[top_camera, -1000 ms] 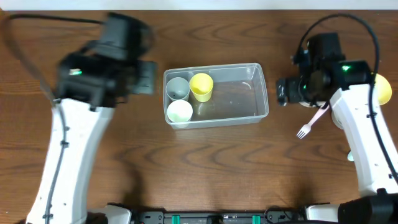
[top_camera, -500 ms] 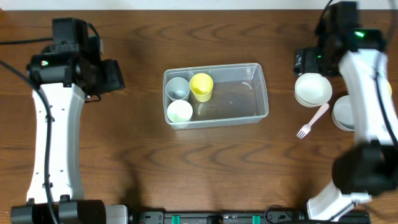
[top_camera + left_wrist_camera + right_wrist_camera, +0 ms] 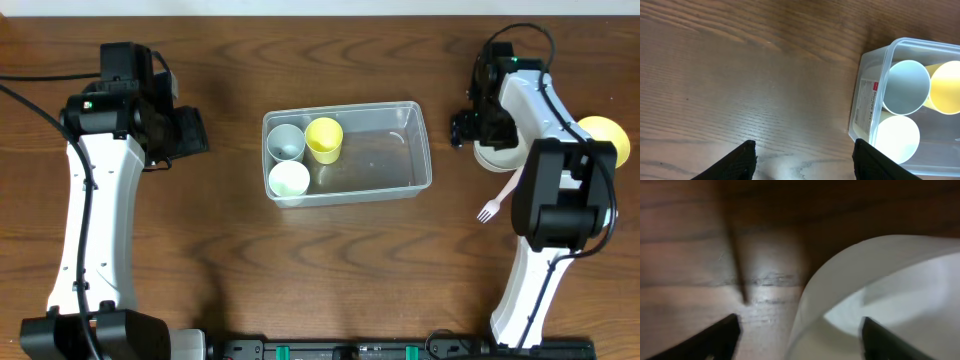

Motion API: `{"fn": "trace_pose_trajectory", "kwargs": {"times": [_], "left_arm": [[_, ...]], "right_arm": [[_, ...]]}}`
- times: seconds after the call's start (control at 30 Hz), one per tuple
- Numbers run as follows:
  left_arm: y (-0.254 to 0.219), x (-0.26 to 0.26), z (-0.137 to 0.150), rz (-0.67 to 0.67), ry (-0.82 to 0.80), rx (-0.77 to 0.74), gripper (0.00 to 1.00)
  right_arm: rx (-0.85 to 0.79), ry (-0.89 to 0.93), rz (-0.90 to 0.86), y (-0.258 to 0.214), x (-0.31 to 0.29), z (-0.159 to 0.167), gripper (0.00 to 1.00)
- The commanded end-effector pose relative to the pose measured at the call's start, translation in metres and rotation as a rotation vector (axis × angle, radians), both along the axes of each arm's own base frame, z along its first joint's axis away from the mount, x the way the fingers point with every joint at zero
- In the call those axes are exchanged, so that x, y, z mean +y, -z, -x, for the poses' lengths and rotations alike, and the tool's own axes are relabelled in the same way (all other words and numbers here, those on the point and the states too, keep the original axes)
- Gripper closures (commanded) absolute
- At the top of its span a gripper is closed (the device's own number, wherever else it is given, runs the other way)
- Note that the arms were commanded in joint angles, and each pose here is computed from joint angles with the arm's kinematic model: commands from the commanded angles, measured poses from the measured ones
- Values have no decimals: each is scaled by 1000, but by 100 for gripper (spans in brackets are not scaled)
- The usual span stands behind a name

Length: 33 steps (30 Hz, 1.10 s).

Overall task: Pack container
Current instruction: 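Grasp the stacked white plates with the right gripper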

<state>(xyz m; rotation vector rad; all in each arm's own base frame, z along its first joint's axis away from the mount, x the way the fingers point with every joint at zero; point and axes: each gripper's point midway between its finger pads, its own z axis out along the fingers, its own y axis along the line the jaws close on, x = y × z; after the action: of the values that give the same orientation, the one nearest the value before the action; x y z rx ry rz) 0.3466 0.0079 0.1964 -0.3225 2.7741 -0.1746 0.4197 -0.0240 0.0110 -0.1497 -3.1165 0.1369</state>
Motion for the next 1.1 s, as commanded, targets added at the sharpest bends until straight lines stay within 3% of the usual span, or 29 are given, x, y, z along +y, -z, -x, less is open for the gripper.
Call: {"fn": "trace_pose_trajectory", "kwargs": {"times": [0.0, 0.13, 0.27, 0.37, 0.77, 1.07], "left_arm": [[3, -1, -1, 10, 10, 6, 37], [3, -1, 0, 10, 10, 6, 37], [3, -1, 0, 10, 10, 6, 37], [3, -1, 0, 10, 10, 9, 37], [3, -1, 0, 10, 10, 10, 37], [3, -1, 0, 10, 10, 10, 37]], "right_arm": [[-5, 8, 11, 2, -3, -2, 39], [-11, 8, 11, 1, -3, -4, 70], [-13, 8, 12, 1, -3, -4, 82], [-19, 8, 16, 1, -4, -6, 98], [-69, -14, 15, -24, 1, -22, 99], [-332, -252, -30, -197, 70, -36, 99]]}}
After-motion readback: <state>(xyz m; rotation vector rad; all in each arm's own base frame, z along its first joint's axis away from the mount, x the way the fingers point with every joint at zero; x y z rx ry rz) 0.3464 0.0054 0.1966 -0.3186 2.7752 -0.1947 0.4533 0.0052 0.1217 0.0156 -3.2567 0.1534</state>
